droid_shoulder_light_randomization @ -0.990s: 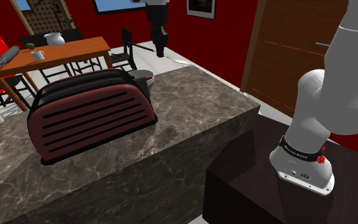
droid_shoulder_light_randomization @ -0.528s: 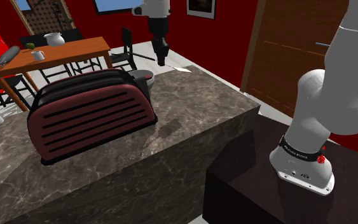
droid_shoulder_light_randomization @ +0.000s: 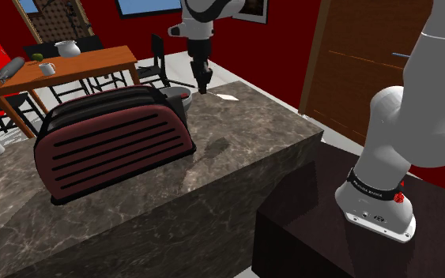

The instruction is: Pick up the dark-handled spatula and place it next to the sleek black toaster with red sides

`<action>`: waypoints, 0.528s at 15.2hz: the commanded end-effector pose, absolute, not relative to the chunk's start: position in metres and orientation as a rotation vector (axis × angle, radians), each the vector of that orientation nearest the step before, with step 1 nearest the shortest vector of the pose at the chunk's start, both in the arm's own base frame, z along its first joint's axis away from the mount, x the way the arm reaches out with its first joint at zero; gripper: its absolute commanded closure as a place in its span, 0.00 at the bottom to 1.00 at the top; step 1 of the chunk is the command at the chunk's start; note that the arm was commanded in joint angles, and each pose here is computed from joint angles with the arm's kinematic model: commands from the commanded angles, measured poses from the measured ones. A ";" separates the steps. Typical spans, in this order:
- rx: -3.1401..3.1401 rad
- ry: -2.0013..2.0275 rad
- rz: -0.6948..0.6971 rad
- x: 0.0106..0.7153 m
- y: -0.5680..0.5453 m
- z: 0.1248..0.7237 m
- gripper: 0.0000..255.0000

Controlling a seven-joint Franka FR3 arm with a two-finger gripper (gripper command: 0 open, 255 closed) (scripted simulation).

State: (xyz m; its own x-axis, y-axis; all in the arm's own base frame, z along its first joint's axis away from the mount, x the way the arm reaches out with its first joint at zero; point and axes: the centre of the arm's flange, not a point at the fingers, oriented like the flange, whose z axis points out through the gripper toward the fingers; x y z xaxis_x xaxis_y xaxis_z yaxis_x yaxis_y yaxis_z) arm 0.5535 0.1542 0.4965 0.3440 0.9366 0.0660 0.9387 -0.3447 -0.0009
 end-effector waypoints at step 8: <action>-2.544 -1.776 -0.084 0.554 0.154 0.450 1.00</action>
State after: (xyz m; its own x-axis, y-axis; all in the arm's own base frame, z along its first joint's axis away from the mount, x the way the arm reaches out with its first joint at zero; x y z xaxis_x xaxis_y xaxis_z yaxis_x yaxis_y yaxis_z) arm 0.5539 0.1543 0.4547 0.3443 0.9365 0.0660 0.9386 -0.3450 -0.0008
